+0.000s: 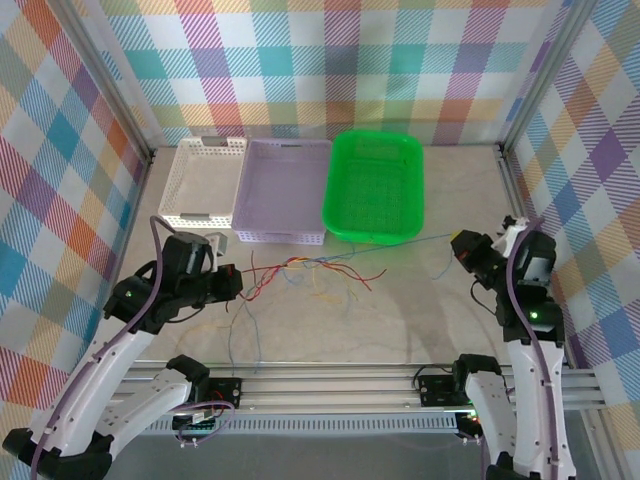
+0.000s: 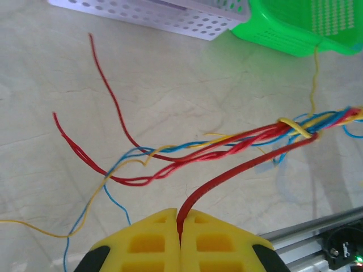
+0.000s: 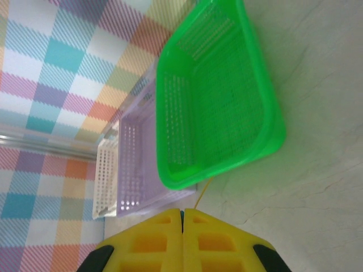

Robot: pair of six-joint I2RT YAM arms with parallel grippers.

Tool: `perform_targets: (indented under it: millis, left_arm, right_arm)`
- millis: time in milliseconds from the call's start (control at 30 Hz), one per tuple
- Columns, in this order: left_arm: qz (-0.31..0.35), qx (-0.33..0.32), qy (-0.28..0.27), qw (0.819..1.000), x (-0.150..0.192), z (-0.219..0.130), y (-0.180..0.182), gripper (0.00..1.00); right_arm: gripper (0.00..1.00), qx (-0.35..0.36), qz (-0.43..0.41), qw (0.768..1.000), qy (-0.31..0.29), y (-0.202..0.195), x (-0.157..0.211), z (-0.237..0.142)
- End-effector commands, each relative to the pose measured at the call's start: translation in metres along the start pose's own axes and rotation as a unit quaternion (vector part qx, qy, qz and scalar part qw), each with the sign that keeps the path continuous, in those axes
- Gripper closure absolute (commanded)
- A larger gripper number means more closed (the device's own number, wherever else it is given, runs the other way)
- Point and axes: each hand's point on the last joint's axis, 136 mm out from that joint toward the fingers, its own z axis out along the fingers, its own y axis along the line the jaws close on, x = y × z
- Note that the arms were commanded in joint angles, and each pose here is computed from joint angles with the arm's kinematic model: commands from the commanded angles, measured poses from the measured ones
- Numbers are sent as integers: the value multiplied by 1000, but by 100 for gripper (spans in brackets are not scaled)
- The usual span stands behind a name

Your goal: Untangle the cables

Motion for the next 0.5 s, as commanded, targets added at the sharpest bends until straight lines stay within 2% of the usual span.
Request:
perform_targets:
  millis: [0,200,467]
  left_arm:
    - [-2,-70,-1,998,4,-13,31,100]
    - [-22,-84,-5,996,0,-12,40,100]
    - [-24,-82,-1,996,0,-6,40,100]
  right_arm:
    - [100,25,-26,997,-66,10,-27,-29]
    - [100,72,-72,987,-121,29,-53,-68]
    - [100,74,-103,977,-171,58,-70,-105]
